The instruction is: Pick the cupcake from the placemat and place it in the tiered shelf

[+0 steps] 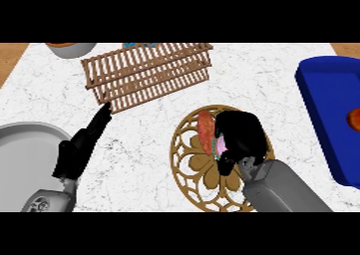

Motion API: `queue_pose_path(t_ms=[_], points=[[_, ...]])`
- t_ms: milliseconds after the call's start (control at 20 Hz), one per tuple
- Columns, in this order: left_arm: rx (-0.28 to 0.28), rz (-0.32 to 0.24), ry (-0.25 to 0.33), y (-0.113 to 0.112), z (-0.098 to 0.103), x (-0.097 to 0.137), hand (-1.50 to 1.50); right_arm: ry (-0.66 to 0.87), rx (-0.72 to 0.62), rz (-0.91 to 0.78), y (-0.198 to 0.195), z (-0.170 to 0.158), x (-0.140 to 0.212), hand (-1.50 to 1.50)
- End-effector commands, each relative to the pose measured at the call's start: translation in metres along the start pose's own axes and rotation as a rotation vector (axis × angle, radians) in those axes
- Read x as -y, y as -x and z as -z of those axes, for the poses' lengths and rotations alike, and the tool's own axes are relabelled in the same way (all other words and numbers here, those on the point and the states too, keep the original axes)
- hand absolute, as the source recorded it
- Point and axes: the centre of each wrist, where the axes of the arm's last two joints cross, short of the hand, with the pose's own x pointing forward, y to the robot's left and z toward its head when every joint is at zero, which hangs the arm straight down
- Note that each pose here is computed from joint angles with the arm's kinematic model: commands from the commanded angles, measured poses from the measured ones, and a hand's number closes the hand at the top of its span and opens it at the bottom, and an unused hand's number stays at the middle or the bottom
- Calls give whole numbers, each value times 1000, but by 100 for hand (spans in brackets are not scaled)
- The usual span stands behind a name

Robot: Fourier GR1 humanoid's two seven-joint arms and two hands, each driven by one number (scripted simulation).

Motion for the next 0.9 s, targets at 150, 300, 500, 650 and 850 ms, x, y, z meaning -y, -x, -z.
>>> queue_pose_path(t_ms=[150, 300, 500, 650, 850], points=[[-170, -21, -36, 44, -21, -10, 0, 224, 74, 26, -3, -11, 68, 150], [-152, -16, -25, 33, -24, -12, 0, 337, 112, 166, -8, -25, 99, 150], [-161, -27, -14, 39, -25, -5, 0, 448, 158, 324, -15, -34, 146, 150], [-146, 2, -18, 37, -15, -11, 0, 467, 143, 339, -32, -24, 166, 150], [-151, 2, -9, 40, -16, -9, 0, 492, 132, 344, -32, -6, 195, 150]])
